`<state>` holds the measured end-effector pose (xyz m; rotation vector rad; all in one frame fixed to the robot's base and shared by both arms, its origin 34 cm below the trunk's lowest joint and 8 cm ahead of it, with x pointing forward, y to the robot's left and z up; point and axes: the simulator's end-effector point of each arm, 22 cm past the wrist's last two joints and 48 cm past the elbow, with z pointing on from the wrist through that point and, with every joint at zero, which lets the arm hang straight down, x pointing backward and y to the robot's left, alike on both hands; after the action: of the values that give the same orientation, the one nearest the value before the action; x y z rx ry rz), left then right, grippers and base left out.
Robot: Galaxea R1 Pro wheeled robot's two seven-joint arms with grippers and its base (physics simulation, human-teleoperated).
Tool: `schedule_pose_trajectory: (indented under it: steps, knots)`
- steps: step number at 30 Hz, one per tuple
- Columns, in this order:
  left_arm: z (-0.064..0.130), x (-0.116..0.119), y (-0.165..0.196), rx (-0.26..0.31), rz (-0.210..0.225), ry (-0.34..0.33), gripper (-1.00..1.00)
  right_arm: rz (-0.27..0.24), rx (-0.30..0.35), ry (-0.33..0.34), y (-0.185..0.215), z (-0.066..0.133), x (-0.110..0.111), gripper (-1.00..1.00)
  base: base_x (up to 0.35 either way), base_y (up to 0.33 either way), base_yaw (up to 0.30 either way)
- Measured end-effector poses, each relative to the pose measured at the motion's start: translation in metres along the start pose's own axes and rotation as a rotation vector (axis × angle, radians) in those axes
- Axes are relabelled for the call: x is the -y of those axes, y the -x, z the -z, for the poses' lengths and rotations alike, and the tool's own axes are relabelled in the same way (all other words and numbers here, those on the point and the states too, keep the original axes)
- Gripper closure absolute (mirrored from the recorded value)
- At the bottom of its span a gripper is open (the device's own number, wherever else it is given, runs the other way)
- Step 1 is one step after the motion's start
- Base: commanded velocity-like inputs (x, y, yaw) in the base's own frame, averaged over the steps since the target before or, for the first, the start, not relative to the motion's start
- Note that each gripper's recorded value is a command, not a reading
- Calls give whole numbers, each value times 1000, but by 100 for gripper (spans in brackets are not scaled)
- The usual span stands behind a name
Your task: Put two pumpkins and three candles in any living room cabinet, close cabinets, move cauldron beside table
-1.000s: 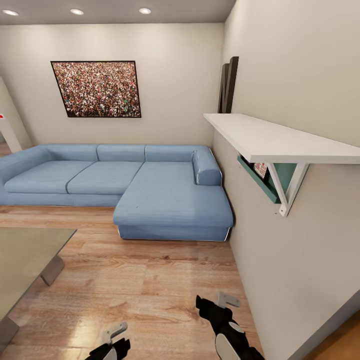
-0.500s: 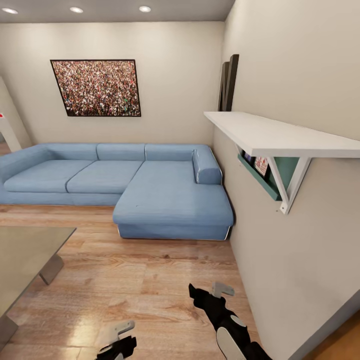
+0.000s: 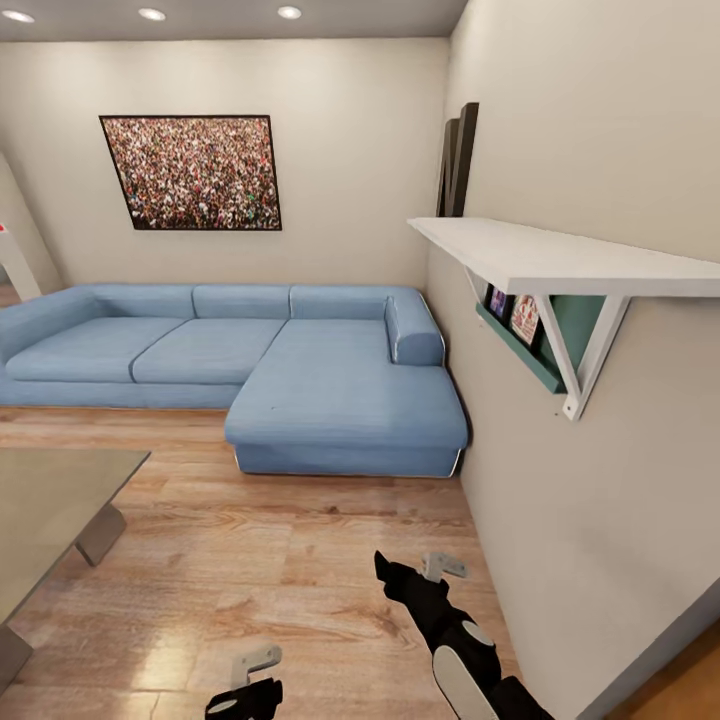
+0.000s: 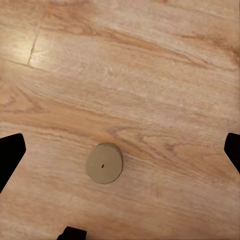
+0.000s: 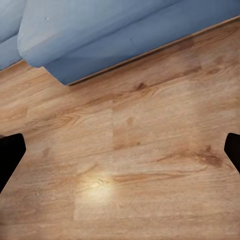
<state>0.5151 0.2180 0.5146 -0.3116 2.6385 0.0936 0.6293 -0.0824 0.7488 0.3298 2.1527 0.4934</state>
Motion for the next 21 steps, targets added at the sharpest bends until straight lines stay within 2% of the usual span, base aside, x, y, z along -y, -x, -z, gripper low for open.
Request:
schedule_pose_trajectory:
  steps: [21]
  knots:
    - [-31,2,-30,3,-21,4,-100,8,-49,-45,-55,-23,40,-100,0,0,0]
